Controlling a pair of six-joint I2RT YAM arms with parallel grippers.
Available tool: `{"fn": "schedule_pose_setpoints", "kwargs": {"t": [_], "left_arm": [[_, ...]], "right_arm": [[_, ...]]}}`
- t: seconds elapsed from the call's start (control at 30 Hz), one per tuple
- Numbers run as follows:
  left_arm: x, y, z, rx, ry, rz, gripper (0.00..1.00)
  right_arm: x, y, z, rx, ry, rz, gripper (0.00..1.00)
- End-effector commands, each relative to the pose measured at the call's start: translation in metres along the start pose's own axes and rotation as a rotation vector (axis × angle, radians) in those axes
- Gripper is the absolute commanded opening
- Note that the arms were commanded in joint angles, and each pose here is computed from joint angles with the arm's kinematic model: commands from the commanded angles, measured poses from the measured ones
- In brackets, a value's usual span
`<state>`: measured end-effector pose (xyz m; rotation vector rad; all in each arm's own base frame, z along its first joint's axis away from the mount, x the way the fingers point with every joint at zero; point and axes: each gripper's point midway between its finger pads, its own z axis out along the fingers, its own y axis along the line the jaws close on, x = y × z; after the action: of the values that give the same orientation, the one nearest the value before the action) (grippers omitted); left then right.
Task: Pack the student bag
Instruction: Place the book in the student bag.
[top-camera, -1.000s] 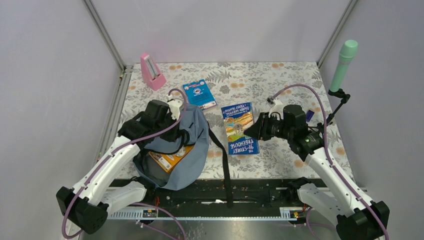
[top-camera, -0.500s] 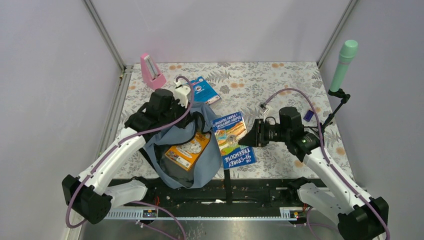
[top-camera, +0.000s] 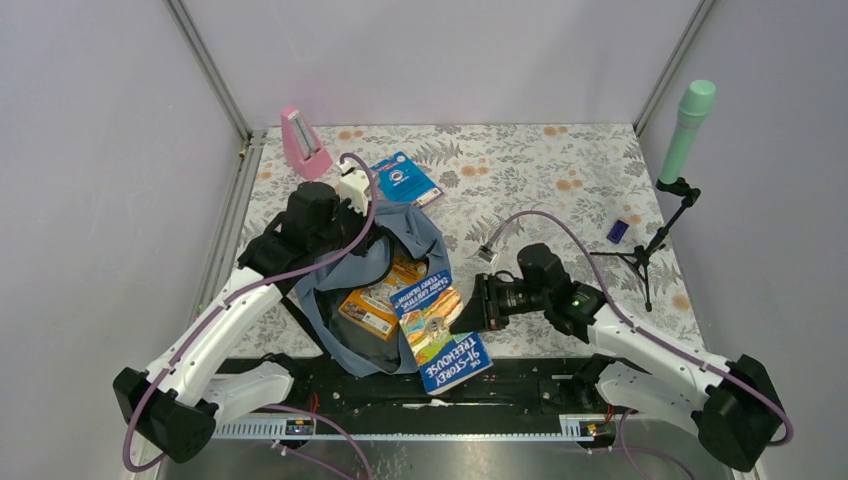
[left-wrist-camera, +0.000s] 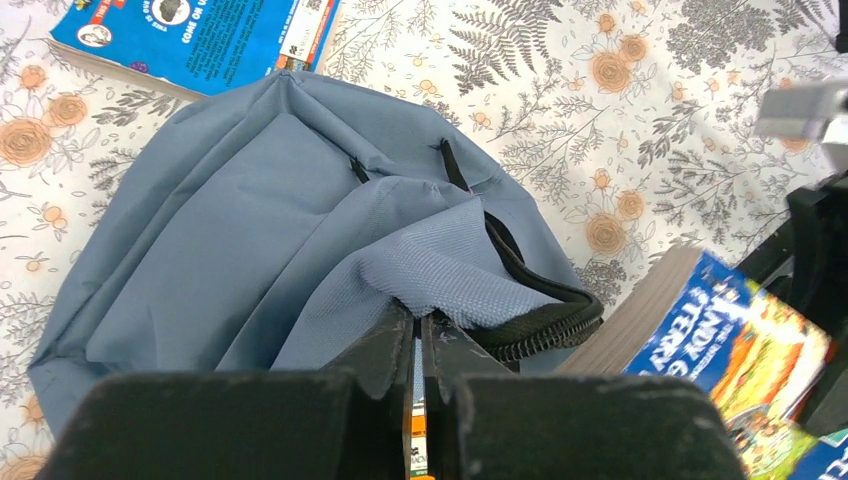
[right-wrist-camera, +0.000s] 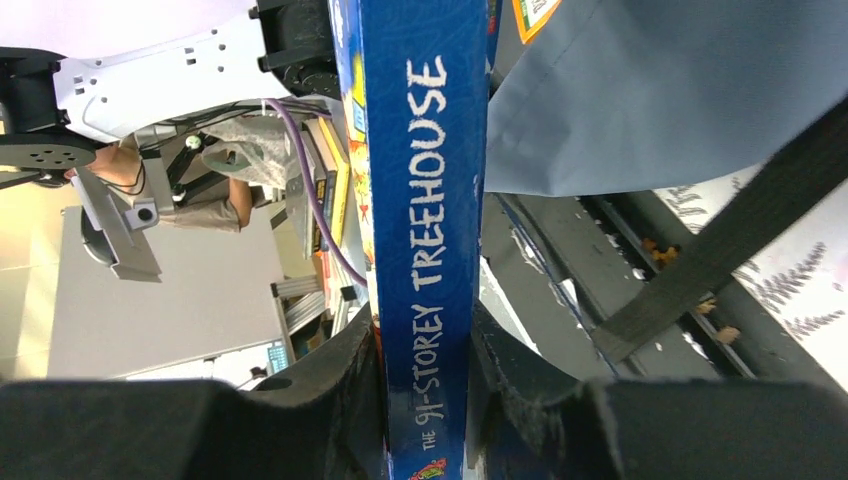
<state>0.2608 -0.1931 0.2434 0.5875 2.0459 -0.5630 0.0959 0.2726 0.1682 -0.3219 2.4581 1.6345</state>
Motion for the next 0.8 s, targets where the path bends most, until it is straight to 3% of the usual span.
{"fn": "schedule_pose_setpoints", "kwargs": {"t": [0.0, 0.17, 0.3, 0.53, 0.77], "left_arm": [[-0.053, -0.019, -0.009, 0.075, -0.179, -0.019, 0.00], [-0.054, -0.021, -0.013, 0.080, -0.187, -0.031, 0.00], [-0.053, -0.018, -0.014, 0.064, -0.187, -0.026, 0.00], [-0.052, -0.018, -0.016, 0.064, -0.190, -0.026, 0.00], [-0.055, -0.022, -0.021, 0.079, -0.206, -0.021, 0.00]], "right_arm": [[-0.016, 0.040, 0.016, -0.127, -0.048, -0.035, 0.00], [-0.030, 0.053, 0.027, -0.162, -0.092, 0.002, 0.00], [-0.031, 0.020, 0.048, -0.047, -0.079, 0.130, 0.00], [-0.041, -0.001, 0.070, -0.008, -0.133, 0.315, 0.00], [-0.073, -0.023, 0.066, 0.112, -0.342, 0.452, 0.00]]}}
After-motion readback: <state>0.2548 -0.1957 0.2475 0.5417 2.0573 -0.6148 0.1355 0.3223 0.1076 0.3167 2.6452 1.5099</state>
